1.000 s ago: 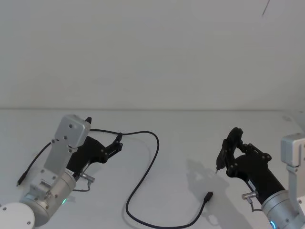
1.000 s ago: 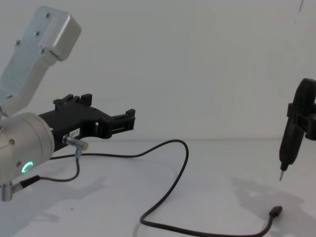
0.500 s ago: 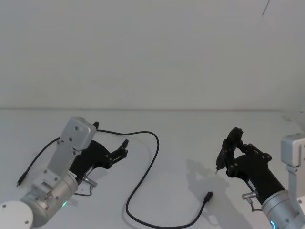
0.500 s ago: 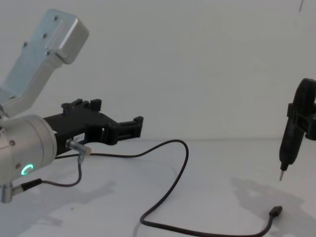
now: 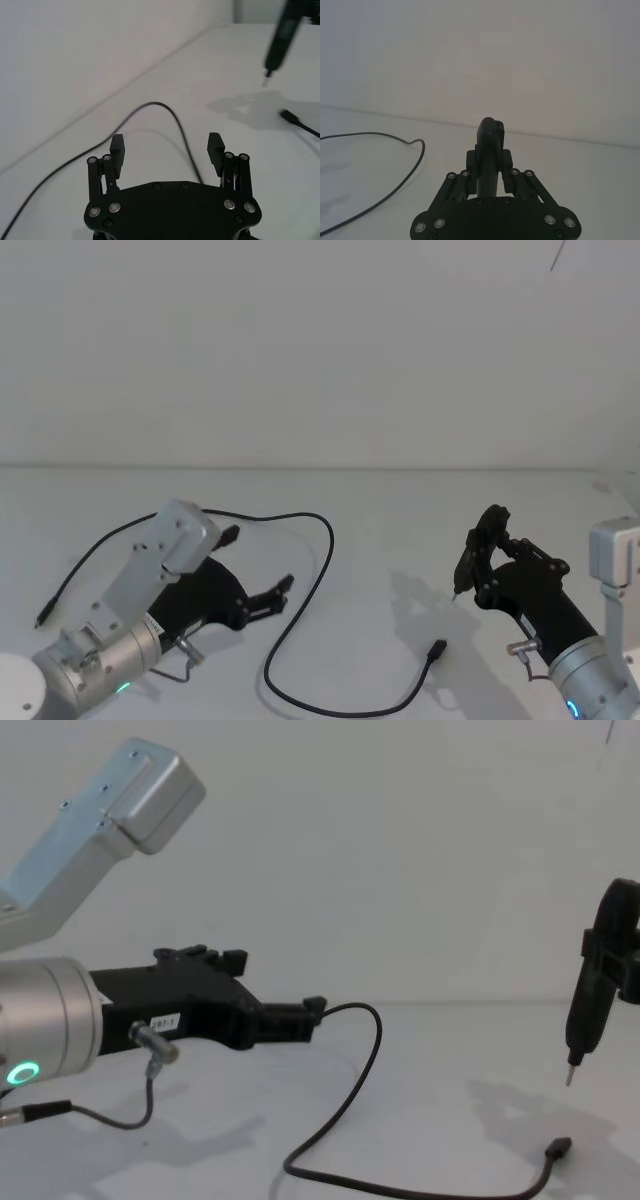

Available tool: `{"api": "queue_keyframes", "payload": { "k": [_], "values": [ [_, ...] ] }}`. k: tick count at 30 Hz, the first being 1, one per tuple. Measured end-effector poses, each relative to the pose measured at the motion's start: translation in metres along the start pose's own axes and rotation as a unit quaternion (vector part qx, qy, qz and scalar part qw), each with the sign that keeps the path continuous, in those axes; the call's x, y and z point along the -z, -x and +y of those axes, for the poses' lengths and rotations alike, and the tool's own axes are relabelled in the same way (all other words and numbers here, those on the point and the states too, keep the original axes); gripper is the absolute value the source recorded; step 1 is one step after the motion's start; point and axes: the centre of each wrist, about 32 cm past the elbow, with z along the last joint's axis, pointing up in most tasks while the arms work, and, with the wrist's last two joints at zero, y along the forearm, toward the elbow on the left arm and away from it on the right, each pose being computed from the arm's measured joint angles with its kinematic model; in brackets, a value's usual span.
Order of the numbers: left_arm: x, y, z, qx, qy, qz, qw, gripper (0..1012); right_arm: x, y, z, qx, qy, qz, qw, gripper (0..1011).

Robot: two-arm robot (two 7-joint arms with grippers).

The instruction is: Pick up the data cable with the one hand.

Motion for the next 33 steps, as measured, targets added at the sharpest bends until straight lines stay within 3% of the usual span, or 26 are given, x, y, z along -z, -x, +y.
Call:
{"api": "queue_keyframes", "payload": {
  "k": [7, 10, 13, 14, 17, 19, 20, 22, 26, 27, 33],
  "values": [
    [-0.0100, -0.0019, 0.0101, 0.057, -0.017, -0.007, 0.9982, 1001, 0.000, 0.000, 0.000, 0.000, 0.000, 0.000, 1.0000, 279],
    [-0.0151, -0.0020, 0.0140, 0.085, -0.025, -0.010, 0.9960, 1001, 0.000, 0.000, 0.000, 0.000, 0.000, 0.000, 1.0000, 280],
    [-0.0214, -0.0018, 0.0175, 0.119, -0.036, -0.013, 0.9921, 1001, 0.000, 0.000, 0.000, 0.000, 0.000, 0.000, 1.0000, 279],
    [-0.0214, -0.0018, 0.0175, 0.119, -0.036, -0.013, 0.9921, 1001, 0.000, 0.000, 0.000, 0.000, 0.000, 0.000, 1.0000, 279],
    [-0.0277, -0.0013, 0.0198, 0.147, -0.045, -0.017, 0.9879, 1001, 0.000, 0.000, 0.000, 0.000, 0.000, 0.000, 1.0000, 279],
    [-0.0346, -0.0001, 0.0210, 0.176, -0.054, -0.022, 0.9827, 1001, 0.000, 0.000, 0.000, 0.000, 0.000, 0.000, 1.0000, 279],
    [-0.0346, -0.0001, 0.0210, 0.176, -0.054, -0.022, 0.9827, 1001, 0.000, 0.000, 0.000, 0.000, 0.000, 0.000, 1.0000, 279],
    [-0.0416, 0.0019, 0.0209, 0.203, -0.063, -0.026, 0.9769, 1001, 0.000, 0.000, 0.000, 0.000, 0.000, 0.000, 1.0000, 279],
    [-0.0474, 0.0045, 0.0201, 0.226, -0.076, -0.028, 0.9708, 1001, 0.000, 0.000, 0.000, 0.000, 0.000, 0.000, 1.0000, 279],
    [-0.0499, 0.0063, 0.0196, 0.236, -0.081, -0.030, 0.9679, 1001, 0.000, 0.000, 0.000, 0.000, 0.000, 0.000, 1.0000, 279],
    [-0.0542, 0.0118, 0.0175, 0.257, -0.104, -0.035, 0.9602, 1001, 0.000, 0.000, 0.000, 0.000, 0.000, 0.000, 1.0000, 279]
  ]
}}
